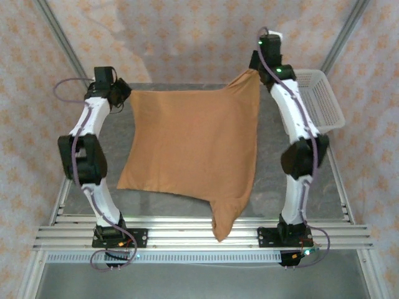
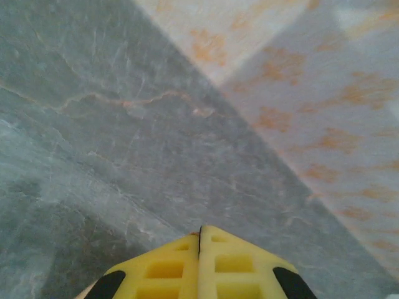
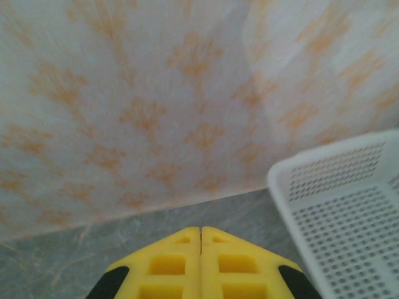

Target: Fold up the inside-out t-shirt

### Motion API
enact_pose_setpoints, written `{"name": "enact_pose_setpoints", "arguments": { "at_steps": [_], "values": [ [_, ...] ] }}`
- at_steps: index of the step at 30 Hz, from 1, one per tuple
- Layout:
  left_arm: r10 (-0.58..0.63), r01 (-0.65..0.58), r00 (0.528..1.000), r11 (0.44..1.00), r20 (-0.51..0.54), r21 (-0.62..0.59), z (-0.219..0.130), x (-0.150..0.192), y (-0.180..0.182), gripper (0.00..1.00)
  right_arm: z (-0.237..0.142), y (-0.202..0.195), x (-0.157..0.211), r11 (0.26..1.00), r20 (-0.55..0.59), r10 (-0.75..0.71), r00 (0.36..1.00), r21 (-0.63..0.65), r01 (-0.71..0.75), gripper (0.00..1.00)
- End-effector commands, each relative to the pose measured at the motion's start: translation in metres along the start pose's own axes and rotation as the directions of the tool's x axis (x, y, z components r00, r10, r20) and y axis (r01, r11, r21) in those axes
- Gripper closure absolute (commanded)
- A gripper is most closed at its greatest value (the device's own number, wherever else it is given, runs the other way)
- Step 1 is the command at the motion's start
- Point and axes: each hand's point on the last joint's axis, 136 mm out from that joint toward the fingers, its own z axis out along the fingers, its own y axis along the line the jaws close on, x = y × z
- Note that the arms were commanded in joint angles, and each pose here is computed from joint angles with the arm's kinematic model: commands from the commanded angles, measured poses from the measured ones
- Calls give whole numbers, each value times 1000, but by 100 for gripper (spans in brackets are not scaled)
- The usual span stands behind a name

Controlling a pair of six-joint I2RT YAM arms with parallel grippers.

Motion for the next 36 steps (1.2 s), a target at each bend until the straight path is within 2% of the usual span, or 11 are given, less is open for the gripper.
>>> {"name": "enact_pose_setpoints", "arguments": {
  "at_steps": [1, 2, 3, 6, 10, 13, 18, 22, 27, 33, 36],
  "values": [
    [49, -49, 999, 999, 13, 16, 19, -14, -18, 68, 35, 22, -5, 997, 8, 60, 998, -57, -60, 66],
    [55, -55, 998, 998, -6, 5, 25, -15, -18, 51, 43, 27, -1, 994, 0, 78, 997, -76, -77, 44],
    [61, -61, 998, 998, -19, -19, 24, -16, -17, 43, 46, 28, 4, 992, -10, 100, 995, -76, -101, 29],
    [83, -81, 996, 994, 26, -76, 3, -24, -14, 34, 43, 25, 12, 989, -49, 131, 990, -60, -134, 18],
    [126, -119, 990, 987, 61, -111, -42, -12, -21, 34, 20, 11, 36, 987, -159, 155, 975, -15, -160, 18],
    [153, -151, 988, 987, 28, -62, -65, 30, -33, 35, -1, 13, 71, 984, -288, 161, 944, -29, -177, 20],
    [162, -153, 968, 986, -190, 60, -47, 142, -29, 36, -35, 19, 163, 977, -511, 143, 847, -63, -202, 33],
    [149, -141, 947, 989, -285, 50, -32, 192, -2, 37, -53, 5, 244, 966, -645, 190, 740, -11, -258, 42],
    [156, -181, 925, 983, -345, -39, -11, 212, 34, 36, -48, -20, 318, 962, -693, 243, 679, 82, -261, 45],
    [60, -129, 918, 980, -392, -153, 36, 208, 75, 37, 0, -55, 355, 957, -718, 290, 633, 214, -196, 45],
    [11, -88, 925, 978, -381, -187, 54, 200, 85, 37, 28, -66, 352, 962, -728, 266, 632, 241, -127, 44]
  ]
}}
